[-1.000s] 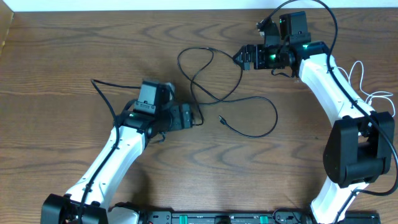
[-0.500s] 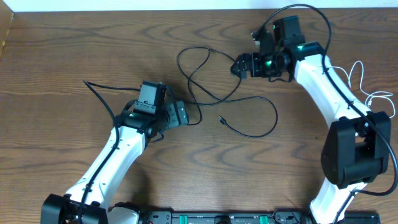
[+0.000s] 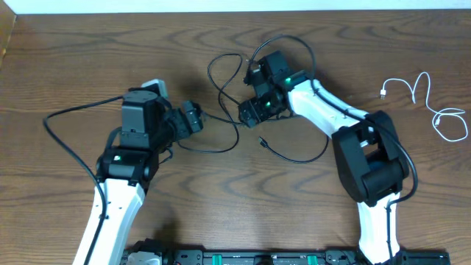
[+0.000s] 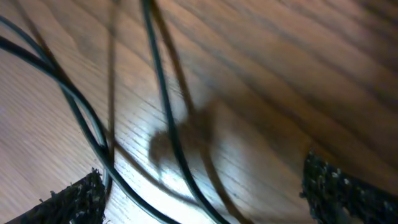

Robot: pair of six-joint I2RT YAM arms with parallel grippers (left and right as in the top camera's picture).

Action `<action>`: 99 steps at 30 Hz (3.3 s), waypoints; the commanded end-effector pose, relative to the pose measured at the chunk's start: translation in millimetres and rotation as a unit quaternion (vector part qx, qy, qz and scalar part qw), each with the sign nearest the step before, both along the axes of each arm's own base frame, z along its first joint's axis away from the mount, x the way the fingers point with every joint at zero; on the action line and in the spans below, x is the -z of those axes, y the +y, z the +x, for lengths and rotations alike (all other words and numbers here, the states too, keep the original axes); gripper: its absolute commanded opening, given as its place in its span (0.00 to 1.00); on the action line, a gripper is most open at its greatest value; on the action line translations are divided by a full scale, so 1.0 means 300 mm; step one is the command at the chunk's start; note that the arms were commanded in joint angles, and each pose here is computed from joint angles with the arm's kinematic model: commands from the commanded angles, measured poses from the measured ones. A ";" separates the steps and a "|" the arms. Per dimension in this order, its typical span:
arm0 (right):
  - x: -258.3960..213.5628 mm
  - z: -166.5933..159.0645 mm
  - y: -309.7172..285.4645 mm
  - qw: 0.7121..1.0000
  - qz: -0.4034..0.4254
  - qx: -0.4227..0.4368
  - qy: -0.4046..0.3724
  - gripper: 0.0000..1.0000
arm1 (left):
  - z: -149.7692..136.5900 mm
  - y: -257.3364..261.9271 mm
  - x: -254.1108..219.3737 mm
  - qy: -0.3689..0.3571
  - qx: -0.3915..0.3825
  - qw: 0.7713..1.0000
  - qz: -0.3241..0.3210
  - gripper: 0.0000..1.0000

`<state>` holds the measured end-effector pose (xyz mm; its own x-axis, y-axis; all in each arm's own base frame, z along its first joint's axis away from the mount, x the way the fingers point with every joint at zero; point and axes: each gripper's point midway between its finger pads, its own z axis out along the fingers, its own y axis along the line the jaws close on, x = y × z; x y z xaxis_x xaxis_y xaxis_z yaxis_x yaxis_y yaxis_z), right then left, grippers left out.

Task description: Untangle cables

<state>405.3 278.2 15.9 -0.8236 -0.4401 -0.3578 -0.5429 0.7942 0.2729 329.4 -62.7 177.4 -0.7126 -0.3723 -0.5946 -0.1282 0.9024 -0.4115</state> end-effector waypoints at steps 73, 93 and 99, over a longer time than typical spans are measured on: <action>-0.329 0.229 -2.084 0.745 -0.204 0.625 -0.115 0.01 | -0.103 0.055 0.071 0.095 -0.070 0.993 -0.016 0.98; -0.943 0.300 -1.952 0.754 0.120 0.616 -0.193 0.50 | -0.110 0.056 0.077 0.100 -0.071 0.992 -0.015 0.98; -0.711 0.051 -1.870 0.709 0.024 0.705 0.015 0.52 | -0.099 0.058 0.070 0.093 -0.072 0.993 -0.015 0.98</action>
<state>447.2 -275.2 243.7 -0.4740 0.8055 -0.3557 0.6712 0.5920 0.4462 293.0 -47.6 145.0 -0.7706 -0.4793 -0.4200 -0.3304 0.8641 -0.3798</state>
